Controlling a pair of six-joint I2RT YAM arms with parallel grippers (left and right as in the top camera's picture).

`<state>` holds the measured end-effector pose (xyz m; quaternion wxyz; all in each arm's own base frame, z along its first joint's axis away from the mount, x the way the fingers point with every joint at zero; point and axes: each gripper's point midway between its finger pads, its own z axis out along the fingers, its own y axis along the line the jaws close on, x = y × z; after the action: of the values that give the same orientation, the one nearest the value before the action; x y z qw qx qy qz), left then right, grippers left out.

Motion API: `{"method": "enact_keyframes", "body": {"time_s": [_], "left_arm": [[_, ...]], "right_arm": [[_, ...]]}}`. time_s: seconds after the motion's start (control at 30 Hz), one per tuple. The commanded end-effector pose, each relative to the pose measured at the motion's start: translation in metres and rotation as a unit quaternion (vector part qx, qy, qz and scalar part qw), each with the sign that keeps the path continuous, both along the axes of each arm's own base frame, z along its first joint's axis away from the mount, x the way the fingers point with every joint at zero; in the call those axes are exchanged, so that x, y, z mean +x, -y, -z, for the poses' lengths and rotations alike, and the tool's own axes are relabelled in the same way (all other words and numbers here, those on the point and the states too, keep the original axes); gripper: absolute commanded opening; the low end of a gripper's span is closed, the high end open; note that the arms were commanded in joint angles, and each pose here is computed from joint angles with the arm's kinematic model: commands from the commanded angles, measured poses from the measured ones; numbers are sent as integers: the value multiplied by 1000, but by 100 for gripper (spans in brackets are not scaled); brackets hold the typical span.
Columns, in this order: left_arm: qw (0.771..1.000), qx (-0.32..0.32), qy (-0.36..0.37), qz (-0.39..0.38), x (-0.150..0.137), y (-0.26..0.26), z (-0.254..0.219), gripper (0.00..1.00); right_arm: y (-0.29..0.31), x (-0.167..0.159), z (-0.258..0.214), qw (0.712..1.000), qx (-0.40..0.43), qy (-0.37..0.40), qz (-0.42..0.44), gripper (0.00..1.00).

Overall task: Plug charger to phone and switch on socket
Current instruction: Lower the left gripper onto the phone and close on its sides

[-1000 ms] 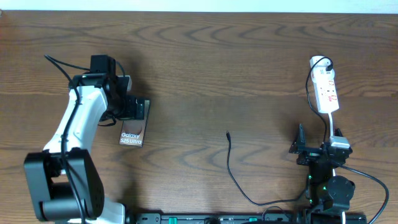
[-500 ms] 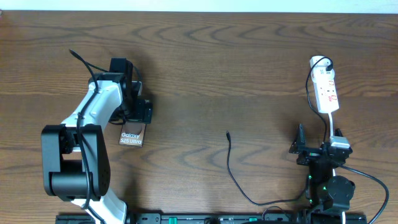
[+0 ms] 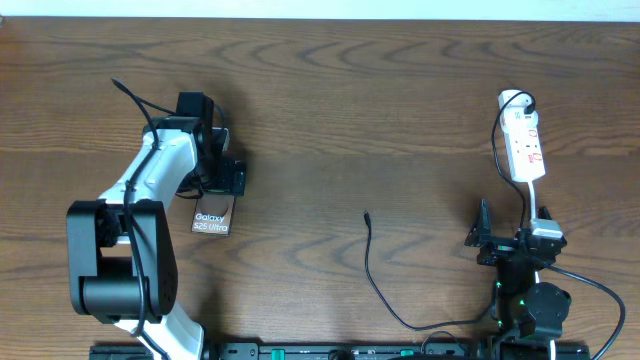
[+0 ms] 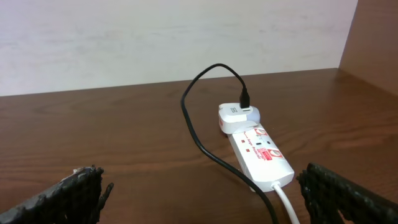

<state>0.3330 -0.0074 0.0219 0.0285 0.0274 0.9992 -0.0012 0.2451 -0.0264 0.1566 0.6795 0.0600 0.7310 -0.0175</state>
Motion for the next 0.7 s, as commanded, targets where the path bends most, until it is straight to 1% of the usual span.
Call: {"method": "enact_keyframes", "body": {"time_s": [0.0,0.33,0.67], "left_arm": [[1000,-7,-7,-9,-3,1,4,98],[1000,-6,-14,-5,-12,1,17,98],[1000,-4,-8,-3,-10,0,19,98]], "right_arm": [[0,0,0,1000,-7,0,1,99],[0,0,0,1000,-7,-1,1,99],[0,0,0,1000,-7,0,1,99]]}}
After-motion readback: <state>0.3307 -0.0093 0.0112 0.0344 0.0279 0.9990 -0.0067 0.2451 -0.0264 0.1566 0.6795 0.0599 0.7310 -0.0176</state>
